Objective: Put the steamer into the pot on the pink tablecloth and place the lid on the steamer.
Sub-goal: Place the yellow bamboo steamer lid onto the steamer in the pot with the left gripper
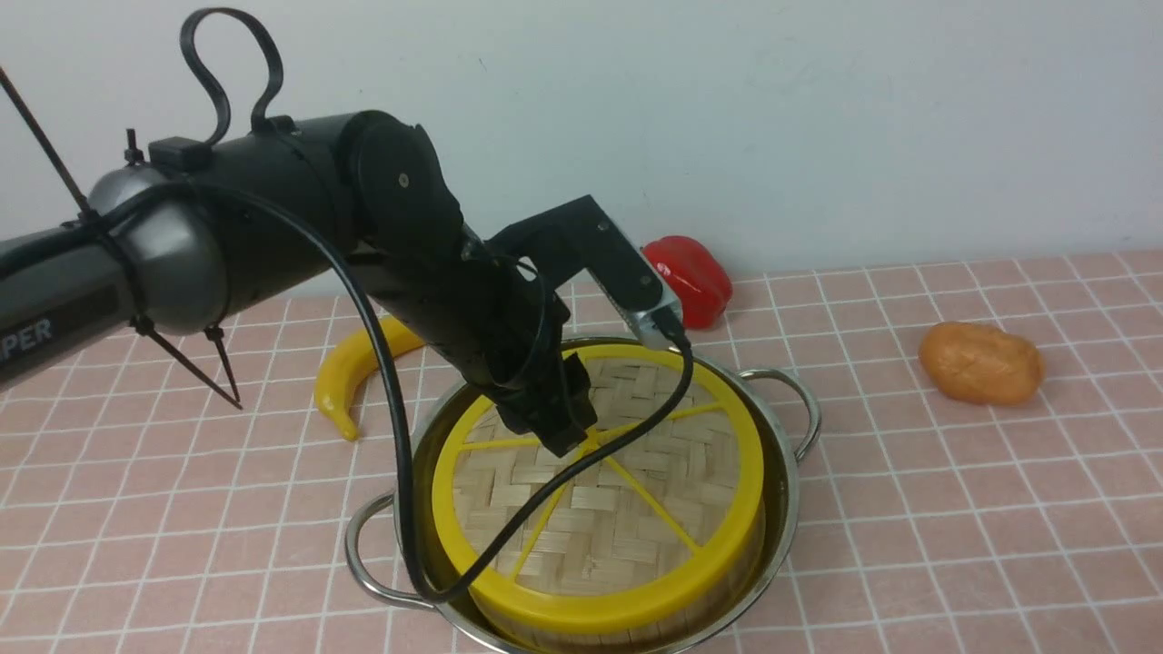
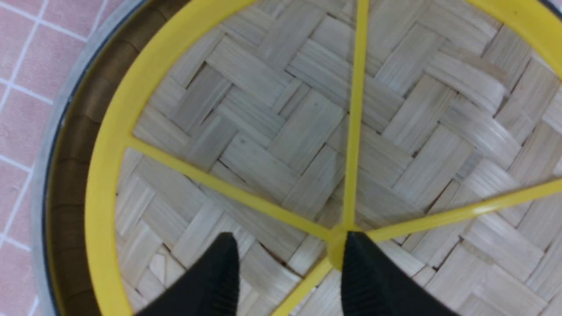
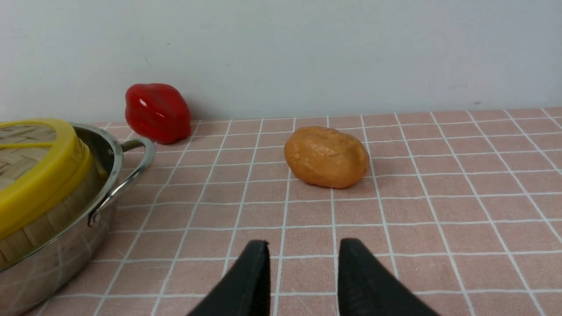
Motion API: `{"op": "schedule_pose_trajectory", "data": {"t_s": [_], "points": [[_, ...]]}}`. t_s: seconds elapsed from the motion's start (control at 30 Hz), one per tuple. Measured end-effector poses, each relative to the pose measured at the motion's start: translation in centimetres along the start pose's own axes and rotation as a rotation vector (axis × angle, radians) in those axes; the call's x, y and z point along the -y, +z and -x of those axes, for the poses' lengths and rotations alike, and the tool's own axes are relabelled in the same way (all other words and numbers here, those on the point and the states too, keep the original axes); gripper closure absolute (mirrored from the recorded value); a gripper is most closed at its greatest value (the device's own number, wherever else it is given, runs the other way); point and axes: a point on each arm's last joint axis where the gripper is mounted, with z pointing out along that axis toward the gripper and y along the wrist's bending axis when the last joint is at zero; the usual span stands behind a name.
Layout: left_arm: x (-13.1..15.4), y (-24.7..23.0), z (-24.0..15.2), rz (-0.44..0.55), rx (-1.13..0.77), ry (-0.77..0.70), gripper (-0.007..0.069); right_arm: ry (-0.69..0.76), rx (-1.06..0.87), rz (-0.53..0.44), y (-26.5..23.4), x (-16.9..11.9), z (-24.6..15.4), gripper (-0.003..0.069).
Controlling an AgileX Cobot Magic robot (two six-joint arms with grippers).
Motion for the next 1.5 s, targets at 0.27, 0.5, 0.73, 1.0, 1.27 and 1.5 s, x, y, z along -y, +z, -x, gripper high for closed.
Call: {"op": "schedule_pose_trajectory", "data": {"t_s": [0.27, 0.5, 0.73, 1.0, 1.27, 1.5], "points": [[0.1, 0.8, -0.1, -0.036, -0.016, -0.024, 0.0424, 0.0, 0.0, 0.0, 0.0, 0.0, 0.0, 0.0419], [0.0, 0.9, 0.1, -0.033, -0.001, -0.031, 0.0428, 0.0, 0.0, 0.0, 0.0, 0.0, 0.0, 0.0419], [-0.5, 1.4, 0.4, 0.004, 0.029, -0.033, 0.0428, 0.0, 0.0, 0.0, 0.0, 0.0, 0.0, 0.0419], [-0.5, 1.7, 0.2, 0.001, 0.012, -0.028, 0.0426, 0.0, 0.0, 0.0, 0.0, 0.0, 0.0, 0.0419], [-0.5, 1.3, 0.2, 0.009, 0.017, -0.023, 0.0421, 0.0, 0.0, 0.0, 0.0, 0.0, 0.0, 0.0419], [0.2, -2.4, 0.7, 0.051, 0.085, -0.032, 0.0405, 0.0, 0.0, 0.0, 0.0, 0.0, 0.0, 0.0419]]}}
